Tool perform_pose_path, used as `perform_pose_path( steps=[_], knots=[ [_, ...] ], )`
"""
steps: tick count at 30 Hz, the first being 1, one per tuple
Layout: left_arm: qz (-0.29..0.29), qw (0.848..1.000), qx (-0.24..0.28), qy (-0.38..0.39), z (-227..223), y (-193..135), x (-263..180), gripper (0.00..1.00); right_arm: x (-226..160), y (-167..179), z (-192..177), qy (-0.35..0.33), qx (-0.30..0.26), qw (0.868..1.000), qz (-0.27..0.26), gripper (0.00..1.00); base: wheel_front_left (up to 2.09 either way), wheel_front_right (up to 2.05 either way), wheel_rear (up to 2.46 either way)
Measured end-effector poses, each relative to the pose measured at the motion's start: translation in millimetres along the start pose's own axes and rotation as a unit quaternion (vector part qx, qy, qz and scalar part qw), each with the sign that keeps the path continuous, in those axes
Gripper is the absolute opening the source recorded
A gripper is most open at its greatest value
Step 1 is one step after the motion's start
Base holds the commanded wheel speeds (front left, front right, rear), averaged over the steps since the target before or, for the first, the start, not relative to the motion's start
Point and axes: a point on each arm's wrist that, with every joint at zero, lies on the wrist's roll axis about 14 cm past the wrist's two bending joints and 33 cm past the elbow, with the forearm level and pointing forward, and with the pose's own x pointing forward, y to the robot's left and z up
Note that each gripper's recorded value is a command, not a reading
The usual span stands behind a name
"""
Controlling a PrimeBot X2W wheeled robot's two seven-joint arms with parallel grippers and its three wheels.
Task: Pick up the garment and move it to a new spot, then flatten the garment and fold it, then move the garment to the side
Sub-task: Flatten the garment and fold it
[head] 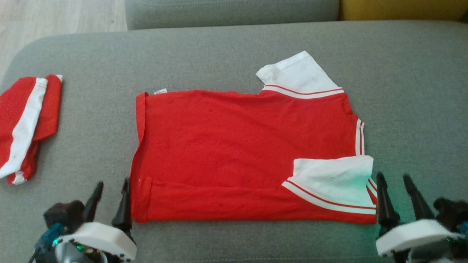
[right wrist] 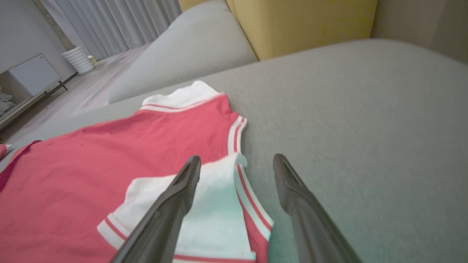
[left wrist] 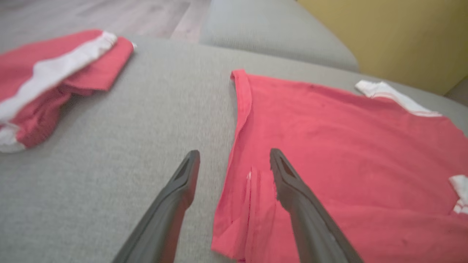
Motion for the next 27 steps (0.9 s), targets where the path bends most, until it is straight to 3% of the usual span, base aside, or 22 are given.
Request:
perform_pose_path(
  steps=[9,27],
  knots=[
    [-0.011,0.992,0.022,-0.127,66.9,-15.8,-9.2,1.0,2.5,50.6,78.9,-0.112,-0.074,0.989,0.067,1.0,0.0,0.0,0.0],
    [-0.017,0.994,0.039,-0.103,55.4,-22.7,-6.9,1.0,2.1,54.8,78.8,-0.101,-0.067,0.99,0.074,1.0,0.0,0.0,0.0]
  ],
)
